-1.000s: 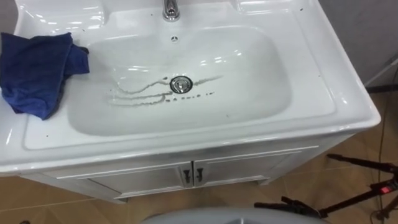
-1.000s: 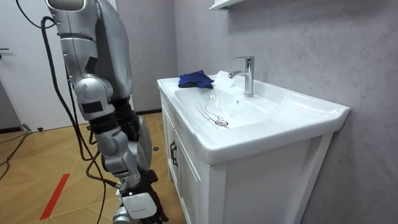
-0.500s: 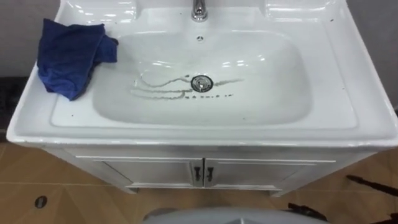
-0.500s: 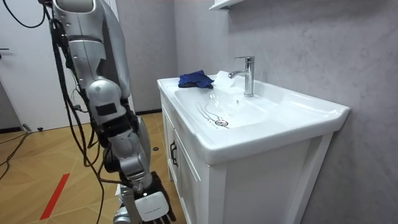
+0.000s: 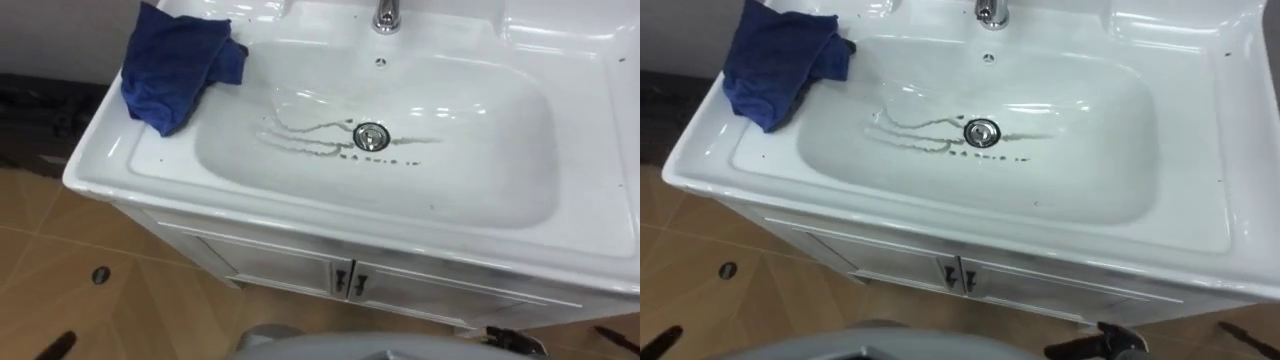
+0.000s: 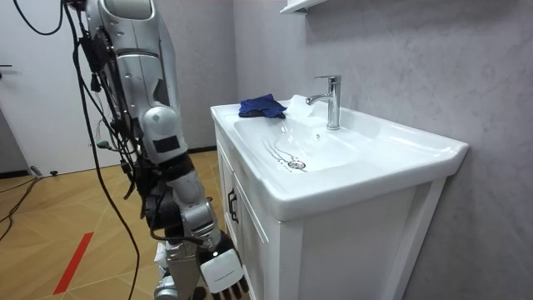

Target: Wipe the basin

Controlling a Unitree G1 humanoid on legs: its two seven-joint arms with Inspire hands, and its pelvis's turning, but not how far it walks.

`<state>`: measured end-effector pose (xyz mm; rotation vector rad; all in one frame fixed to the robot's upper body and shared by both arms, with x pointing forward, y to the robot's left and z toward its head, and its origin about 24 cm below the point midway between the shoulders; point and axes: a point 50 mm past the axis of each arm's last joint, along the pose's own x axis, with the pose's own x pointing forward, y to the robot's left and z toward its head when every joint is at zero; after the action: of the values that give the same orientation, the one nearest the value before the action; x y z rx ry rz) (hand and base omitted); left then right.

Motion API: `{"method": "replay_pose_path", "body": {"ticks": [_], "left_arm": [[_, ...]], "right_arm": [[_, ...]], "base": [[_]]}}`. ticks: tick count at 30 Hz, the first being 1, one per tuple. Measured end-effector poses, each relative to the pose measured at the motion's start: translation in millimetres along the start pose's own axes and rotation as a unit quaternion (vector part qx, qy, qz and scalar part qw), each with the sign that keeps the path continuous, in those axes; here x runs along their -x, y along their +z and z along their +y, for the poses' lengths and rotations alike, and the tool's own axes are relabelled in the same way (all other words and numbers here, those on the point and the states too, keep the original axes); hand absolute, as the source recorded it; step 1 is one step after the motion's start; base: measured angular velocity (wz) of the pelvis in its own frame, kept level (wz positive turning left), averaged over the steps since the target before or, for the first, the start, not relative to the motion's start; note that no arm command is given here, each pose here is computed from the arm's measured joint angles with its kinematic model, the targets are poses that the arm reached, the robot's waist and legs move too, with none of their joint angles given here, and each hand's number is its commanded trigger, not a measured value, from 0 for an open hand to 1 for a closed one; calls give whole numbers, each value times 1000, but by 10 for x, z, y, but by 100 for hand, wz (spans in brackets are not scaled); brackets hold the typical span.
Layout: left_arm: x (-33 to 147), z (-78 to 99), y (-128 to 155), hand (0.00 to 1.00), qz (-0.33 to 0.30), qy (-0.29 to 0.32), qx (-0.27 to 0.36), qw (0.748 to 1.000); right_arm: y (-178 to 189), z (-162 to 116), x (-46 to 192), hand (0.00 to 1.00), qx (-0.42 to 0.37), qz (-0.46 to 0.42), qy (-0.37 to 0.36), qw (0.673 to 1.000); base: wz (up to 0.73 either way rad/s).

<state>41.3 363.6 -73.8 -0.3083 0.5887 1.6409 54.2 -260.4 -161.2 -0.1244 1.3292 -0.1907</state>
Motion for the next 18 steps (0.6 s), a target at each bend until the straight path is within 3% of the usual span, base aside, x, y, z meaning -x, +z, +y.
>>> {"method": "replay_pose_path", "body": {"ticks": [2, 6, 8, 18], "left_arm": [[48, -137, 329, 0, -56, -2, 46, 997], [184, -240, 760, 0, -149, -9, 83, 985], [335, -327, 1023, 0, -212, -25, 102, 972], [700, -443, 1501, 0, -342, -69, 136, 927]], "right_arm": [[-9, -8, 7, 0, 1, -10, -5, 1000], [-32, -19, 10, 0, 14, -7, -11, 1000], [-93, -31, 18, 0, 9, 0, -13, 1000], [-145, -39, 25, 0, -6, 3, -15, 1000]], "base": [[6], [-3], [0], [-2]]}}
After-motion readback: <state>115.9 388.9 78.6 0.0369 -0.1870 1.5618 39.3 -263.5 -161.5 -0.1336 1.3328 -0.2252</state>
